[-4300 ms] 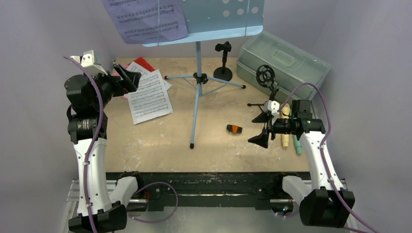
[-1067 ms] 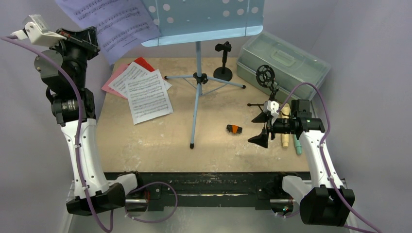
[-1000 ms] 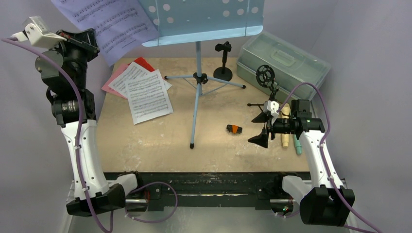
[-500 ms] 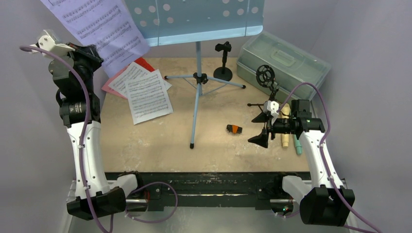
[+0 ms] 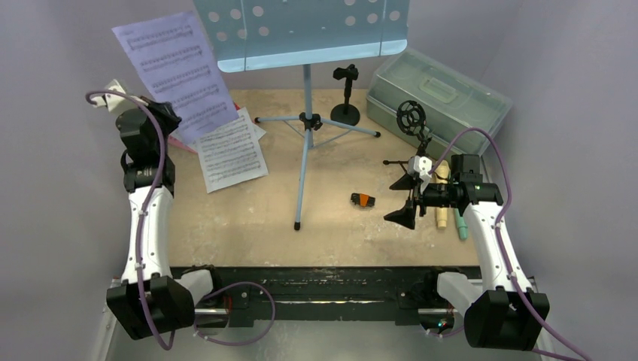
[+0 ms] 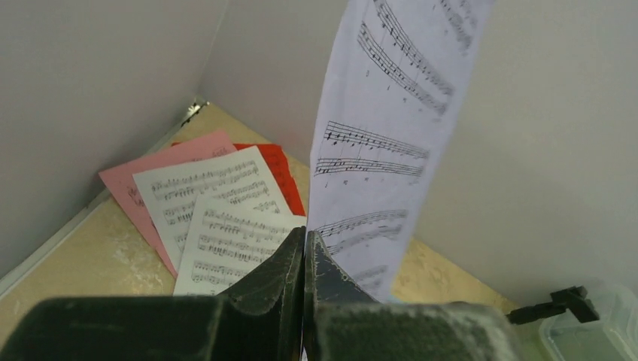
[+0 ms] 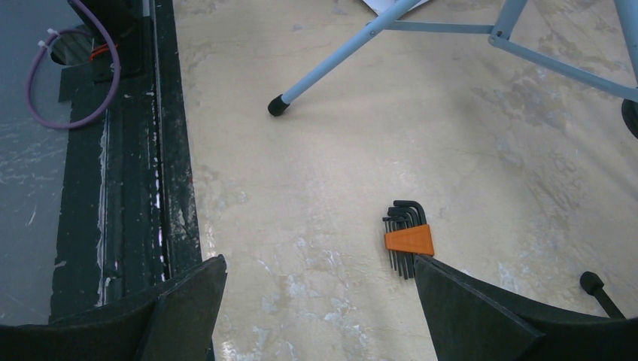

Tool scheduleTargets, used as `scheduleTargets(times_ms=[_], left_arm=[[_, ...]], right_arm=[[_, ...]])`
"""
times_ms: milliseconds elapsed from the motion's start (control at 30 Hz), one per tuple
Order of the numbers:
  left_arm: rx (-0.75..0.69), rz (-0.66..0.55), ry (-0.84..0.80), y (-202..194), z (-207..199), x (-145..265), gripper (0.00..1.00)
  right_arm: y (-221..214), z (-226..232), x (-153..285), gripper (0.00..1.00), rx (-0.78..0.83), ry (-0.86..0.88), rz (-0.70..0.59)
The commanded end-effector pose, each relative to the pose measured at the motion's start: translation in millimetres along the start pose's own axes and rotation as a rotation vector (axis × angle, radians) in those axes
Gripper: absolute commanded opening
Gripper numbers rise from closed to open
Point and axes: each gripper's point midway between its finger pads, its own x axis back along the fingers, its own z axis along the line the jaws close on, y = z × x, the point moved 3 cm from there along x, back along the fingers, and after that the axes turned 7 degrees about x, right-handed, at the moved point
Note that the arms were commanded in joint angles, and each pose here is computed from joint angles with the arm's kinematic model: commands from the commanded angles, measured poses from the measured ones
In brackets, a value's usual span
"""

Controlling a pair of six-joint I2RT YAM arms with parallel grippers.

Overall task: Pack up the instrument practice props
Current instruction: Place the sheet music at the corner of the board.

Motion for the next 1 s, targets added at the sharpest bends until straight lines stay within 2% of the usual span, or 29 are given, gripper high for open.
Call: scheduleTargets(times_ms=[0, 100, 267, 333, 433, 533, 700, 967], left_arm=[[-0.022, 0.009, -0.098, -36, 12, -27, 0.0], [0.017, 0.118, -0.107, -84, 39, -52, 0.0], [0.153, 0.41, 0.016, -176, 117, -91, 0.0], [0.244, 0.503, 0.081, -197, 145, -97, 0.0], [0.242, 0.576, 0.223, -220, 178, -97, 0.0], [0.214, 0.592, 0.33, -223, 194, -98, 0.0], [0.22, 0.599, 0.379, -226, 200, -96, 0.04], [0.187, 0.58, 0.333, -208, 185, -95, 0.22]], right_arm=[[2, 2, 0, 0.99, 0.029, 0.001, 0.002], [2, 2, 0, 0.99, 0.031, 0.001, 0.002], [2, 2, 1, 0.99, 0.035, 0.0, 0.004], [2, 2, 1, 0.99, 0.035, 0.0, 0.004], [2, 2, 1, 0.99, 0.037, 0.001, 0.004], [2, 3, 1, 0.99, 0.038, 0.001, 0.003], [3, 3, 1, 0.99, 0.043, 0.0, 0.002], [2, 3, 1, 0.99, 0.047, -0.003, 0.003]])
